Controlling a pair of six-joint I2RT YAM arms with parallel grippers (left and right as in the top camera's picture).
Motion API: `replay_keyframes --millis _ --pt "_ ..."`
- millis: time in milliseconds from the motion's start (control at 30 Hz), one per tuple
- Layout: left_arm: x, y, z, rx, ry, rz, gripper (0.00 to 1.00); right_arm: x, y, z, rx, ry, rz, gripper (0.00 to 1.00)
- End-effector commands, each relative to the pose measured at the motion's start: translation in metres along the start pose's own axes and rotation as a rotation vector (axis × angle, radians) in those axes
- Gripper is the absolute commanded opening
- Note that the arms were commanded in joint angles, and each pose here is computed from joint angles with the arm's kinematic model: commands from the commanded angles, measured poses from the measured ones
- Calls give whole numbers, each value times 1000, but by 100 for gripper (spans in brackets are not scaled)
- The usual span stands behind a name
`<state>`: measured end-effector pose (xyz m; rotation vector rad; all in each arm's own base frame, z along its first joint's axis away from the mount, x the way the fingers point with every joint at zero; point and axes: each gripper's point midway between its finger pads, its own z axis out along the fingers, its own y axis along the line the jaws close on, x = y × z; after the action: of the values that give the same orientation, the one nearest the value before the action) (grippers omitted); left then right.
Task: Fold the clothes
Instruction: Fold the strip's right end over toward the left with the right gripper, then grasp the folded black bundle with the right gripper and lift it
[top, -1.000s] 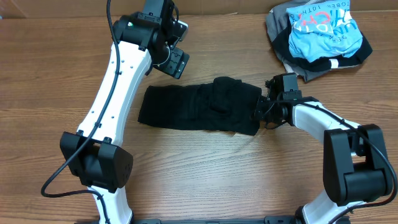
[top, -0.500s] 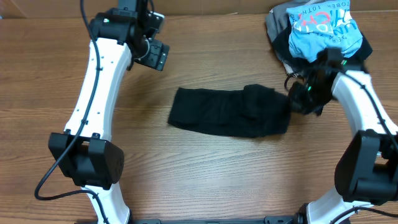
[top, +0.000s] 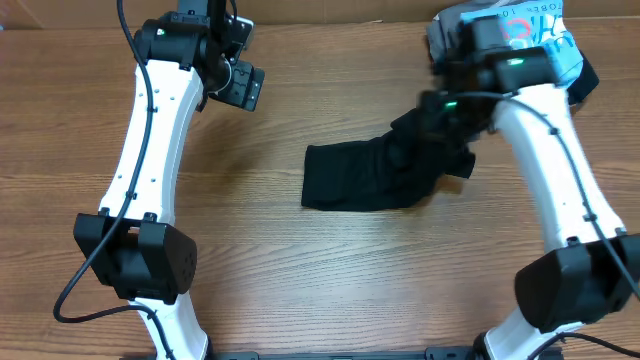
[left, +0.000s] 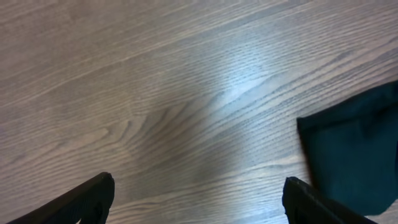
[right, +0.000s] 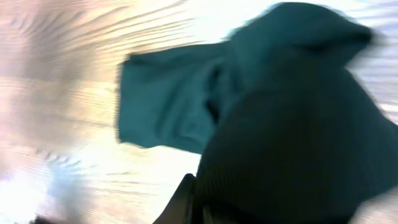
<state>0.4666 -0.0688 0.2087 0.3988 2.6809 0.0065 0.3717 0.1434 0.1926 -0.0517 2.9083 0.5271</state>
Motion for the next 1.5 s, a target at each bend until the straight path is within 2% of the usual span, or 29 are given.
replay_keyframes --millis 0,233,533,667,833,867,900,1000,1067,1233,1400,1467 --pt "-7 11 -5 -19 -33 -35 88 7 40 12 -34 6 -64 4" --pt "-11 49 -6 -55 -75 -145 89 25 105 82 -63 75 -200 4" --pt "2 94 4 -93 -56 -266 88 58 134 179 -107 231 -266 4" --pt "6 101 12 -89 -37 -290 86 59 141 192 -135 233 -278 4" --pt "7 101 19 -88 -27 -291 85 52 156 181 -188 213 -340 4" --pt "7 102 19 -89 -30 -291 85 49 160 174 -190 205 -351 8" --pt "6 102 19 -89 -33 -290 85 47 165 167 -196 199 -371 17" --pt "4 104 19 -96 -43 -290 85 39 180 136 -206 180 -408 54" --pt "3 105 19 -98 -46 -291 86 35 187 114 -201 173 -411 66" --pt "3 121 17 -124 -67 -314 86 24 182 63 -129 140 -383 70" --pt "8 134 15 -137 -65 -338 95 -1 99 50 209 84 -110 78" --pt "9 135 15 -137 -61 -341 98 -4 68 49 295 94 -22 78"
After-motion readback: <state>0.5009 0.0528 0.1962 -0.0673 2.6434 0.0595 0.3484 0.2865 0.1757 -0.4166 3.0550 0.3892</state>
